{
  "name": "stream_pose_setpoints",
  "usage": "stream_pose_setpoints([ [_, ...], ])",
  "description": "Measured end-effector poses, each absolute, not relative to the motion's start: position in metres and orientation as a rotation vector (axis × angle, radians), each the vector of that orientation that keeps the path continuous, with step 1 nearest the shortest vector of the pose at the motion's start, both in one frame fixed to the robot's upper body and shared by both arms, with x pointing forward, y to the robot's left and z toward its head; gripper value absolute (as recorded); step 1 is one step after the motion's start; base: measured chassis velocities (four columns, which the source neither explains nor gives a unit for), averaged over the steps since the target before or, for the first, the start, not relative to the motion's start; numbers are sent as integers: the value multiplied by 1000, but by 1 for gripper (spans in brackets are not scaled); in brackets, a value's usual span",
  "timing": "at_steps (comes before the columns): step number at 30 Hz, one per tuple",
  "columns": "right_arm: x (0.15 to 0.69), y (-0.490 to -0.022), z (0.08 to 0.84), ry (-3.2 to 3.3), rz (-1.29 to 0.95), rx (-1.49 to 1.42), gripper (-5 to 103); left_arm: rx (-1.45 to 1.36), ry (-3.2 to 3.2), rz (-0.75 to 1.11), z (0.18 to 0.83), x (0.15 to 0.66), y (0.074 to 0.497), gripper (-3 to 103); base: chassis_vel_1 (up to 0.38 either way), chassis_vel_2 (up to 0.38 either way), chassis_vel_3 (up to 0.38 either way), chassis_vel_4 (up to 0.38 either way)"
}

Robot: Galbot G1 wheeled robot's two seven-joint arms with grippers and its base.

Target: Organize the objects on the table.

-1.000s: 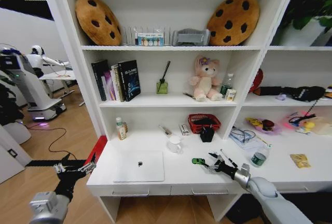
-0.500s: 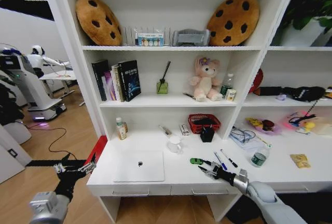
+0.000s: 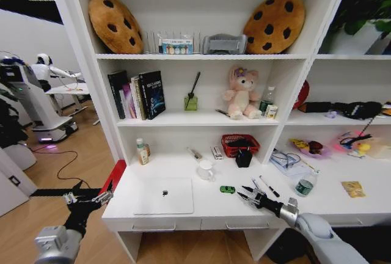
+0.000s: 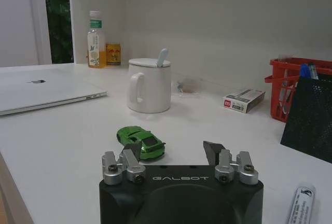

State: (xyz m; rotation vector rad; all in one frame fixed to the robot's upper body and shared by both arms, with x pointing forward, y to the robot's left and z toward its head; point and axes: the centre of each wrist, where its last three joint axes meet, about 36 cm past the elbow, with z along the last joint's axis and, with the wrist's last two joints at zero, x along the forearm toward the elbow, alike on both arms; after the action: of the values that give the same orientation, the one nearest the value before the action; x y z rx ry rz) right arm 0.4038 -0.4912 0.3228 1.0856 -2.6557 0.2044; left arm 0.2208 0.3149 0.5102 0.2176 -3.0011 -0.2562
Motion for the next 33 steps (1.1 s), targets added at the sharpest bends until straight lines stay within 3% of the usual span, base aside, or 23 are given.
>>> stream_pose_setpoints([
  [2, 417, -489, 331, -2635, 222, 1138, 80, 218, -3001, -256, 510, 221, 315, 100, 0, 0, 0, 0],
  [6, 432, -487, 337, -2587, 234, 1223, 84, 218, -3001, -256, 510, 221, 315, 100, 0, 0, 0, 0],
  [8, 450, -484, 338, -2507, 245, 1327, 98, 218, -3001, -256, 510, 221, 315, 100, 0, 0, 0, 0],
  [22, 504, -448, 322, -2357, 287, 1463, 102, 218, -3001, -256, 510, 221, 315, 100, 0, 0, 0, 0],
  [23, 505, -449, 319, -2349, 300, 1463, 92, 218, -3001, -256, 510, 221, 315, 100, 0, 0, 0, 0],
  [24, 506, -450, 319, -2340, 310, 1471, 92, 218, -3001, -256, 510, 221, 315, 100, 0, 0, 0, 0],
  [25, 507, -453, 319, -2322, 320, 1486, 82, 218, -3001, -256, 510, 221, 315, 100, 0, 0, 0, 0],
  [29, 505, -456, 319, -2305, 325, 1503, 71, 218, -3001, -256, 510, 221, 315, 100, 0, 0, 0, 0],
  [31, 503, -456, 318, -2304, 322, 1504, 71, 218, -3001, -256, 510, 221, 315, 100, 0, 0, 0, 0],
  [33, 498, -457, 316, -2305, 312, 1503, 60, 218, -3001, -256, 510, 221, 315, 100, 0, 0, 0, 0],
])
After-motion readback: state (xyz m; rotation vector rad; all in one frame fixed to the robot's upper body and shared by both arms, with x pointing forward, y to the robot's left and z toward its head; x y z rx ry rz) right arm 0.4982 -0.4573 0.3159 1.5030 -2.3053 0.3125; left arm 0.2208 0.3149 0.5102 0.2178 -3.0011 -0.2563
